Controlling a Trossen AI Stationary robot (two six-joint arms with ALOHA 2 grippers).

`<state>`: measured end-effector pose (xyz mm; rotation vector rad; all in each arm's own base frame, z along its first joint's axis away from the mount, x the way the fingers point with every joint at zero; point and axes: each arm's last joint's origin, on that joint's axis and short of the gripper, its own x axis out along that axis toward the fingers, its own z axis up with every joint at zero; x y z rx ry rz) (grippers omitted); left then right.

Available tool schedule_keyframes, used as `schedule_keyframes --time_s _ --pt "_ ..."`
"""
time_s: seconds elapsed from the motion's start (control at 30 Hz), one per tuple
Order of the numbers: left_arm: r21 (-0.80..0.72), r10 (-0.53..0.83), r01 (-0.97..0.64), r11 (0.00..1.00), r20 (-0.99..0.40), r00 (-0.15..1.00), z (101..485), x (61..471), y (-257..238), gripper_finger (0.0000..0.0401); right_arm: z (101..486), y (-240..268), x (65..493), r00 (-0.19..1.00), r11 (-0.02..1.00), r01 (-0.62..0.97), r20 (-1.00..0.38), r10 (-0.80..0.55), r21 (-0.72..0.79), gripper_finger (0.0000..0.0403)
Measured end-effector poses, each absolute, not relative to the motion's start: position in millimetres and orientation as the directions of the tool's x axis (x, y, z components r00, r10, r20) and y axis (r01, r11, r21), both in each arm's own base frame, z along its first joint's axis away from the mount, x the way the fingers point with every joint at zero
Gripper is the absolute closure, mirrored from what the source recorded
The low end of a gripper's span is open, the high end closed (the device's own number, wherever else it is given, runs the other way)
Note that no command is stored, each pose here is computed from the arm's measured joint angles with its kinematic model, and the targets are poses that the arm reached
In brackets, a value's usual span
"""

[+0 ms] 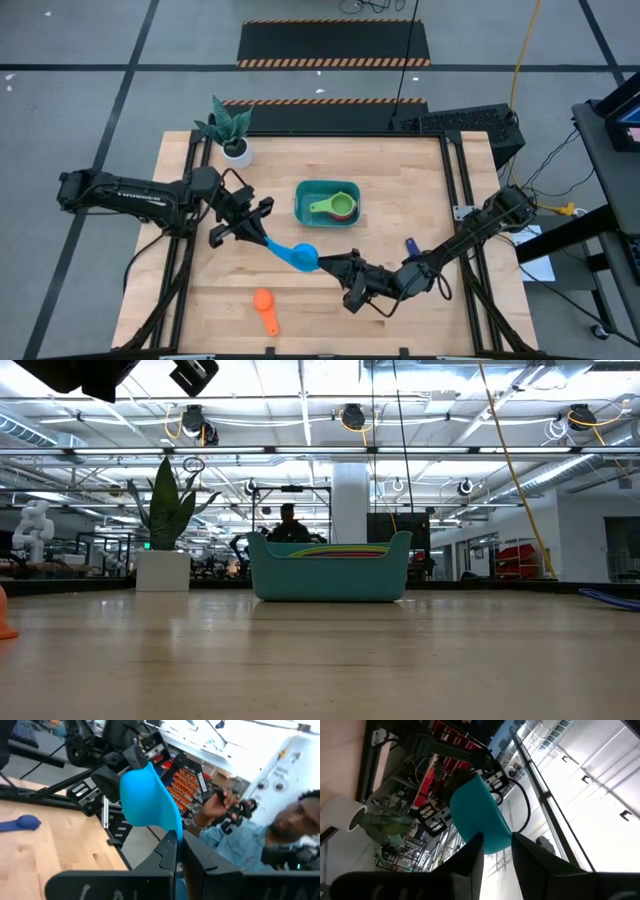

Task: Nest measuring cups in basket
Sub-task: Stack the light blue measuring cup on top of the green measuring cup inside the light blue bin

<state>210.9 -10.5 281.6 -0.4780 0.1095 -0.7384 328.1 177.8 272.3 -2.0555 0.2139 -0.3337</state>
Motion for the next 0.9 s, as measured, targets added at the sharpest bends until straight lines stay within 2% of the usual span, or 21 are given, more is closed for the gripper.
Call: schedule_keyframes --time_s 0.17,0.3,0.43,0.67,0.9 --pt "-0.542 -0.639 0.578 0.610 0.096 0.764 285 210 -3 0.0389 269 169 333 0.942 -0.493 -0.055 0.118 -0.314 -0.868 0.0312" --pt "-0.542 -0.563 0.535 0.648 0.132 0.816 291 206 10 0.0389 265 167 335 0.941 -0.508 -0.084 0.100 -0.325 -0.857 0.0312" --pt "-0.574 -0.524 0.482 0.662 0.106 0.845 288 206 20 0.0389 266 170 333 0.938 -0.525 -0.093 0.102 -0.331 -0.846 0.0312" --pt "-0.592 -0.521 0.458 0.663 0.074 0.850 282 211 21 0.0389 265 169 334 0.939 -0.523 -0.101 0.093 -0.332 -0.846 0.0312" --pt "-0.587 -0.497 0.456 0.669 0.102 0.861 285 211 22 0.0394 262 164 337 0.936 -0.518 -0.127 0.072 -0.346 -0.846 0.0312"
